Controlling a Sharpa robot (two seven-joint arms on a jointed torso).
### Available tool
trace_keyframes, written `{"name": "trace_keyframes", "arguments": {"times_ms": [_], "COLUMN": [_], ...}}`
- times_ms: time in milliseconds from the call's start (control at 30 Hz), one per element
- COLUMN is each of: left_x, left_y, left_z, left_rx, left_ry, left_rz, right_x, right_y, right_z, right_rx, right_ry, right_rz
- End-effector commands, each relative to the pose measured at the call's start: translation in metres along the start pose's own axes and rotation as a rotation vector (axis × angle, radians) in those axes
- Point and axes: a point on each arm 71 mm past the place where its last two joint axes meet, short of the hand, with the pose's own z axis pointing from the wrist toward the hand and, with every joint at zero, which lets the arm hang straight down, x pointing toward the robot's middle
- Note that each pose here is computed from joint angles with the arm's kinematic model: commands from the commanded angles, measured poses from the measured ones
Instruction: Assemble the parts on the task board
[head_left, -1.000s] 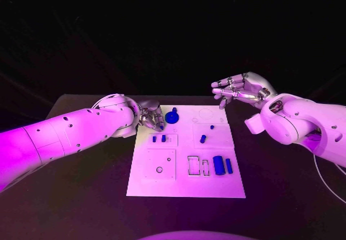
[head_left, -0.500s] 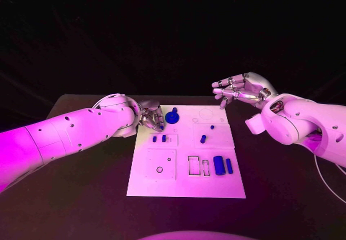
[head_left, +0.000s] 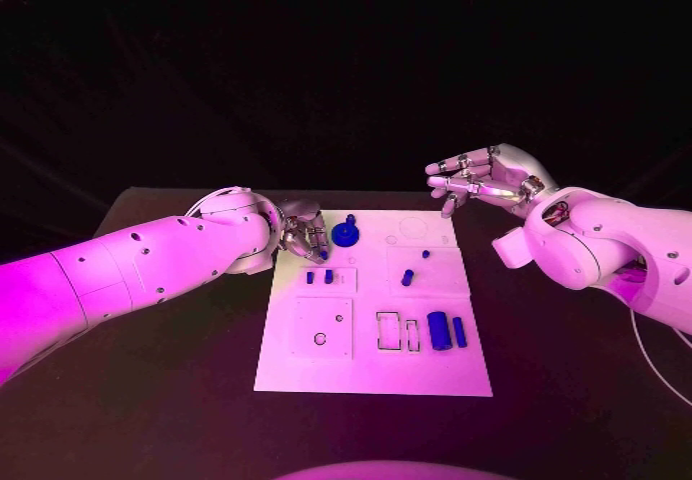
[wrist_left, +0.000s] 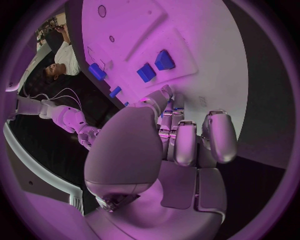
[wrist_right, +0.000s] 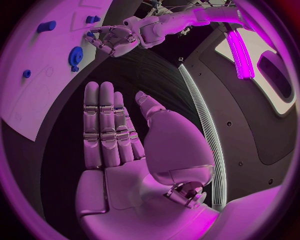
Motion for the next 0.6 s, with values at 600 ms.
{"name": "trace_keyframes", "arguments": {"times_ms": [600], "left_x": [0.0010], "left_y": [0.0015], "left_z": [0.0001], "left_rx": [-0.022], "left_ry": [0.008], "left_rz": [0.010], "right_x": [0.0020], "right_y": [0.0003], "right_z": [0.0005], "right_rx": [-0.006], "right_ry": [0.016], "right_rz": [0.003]}}
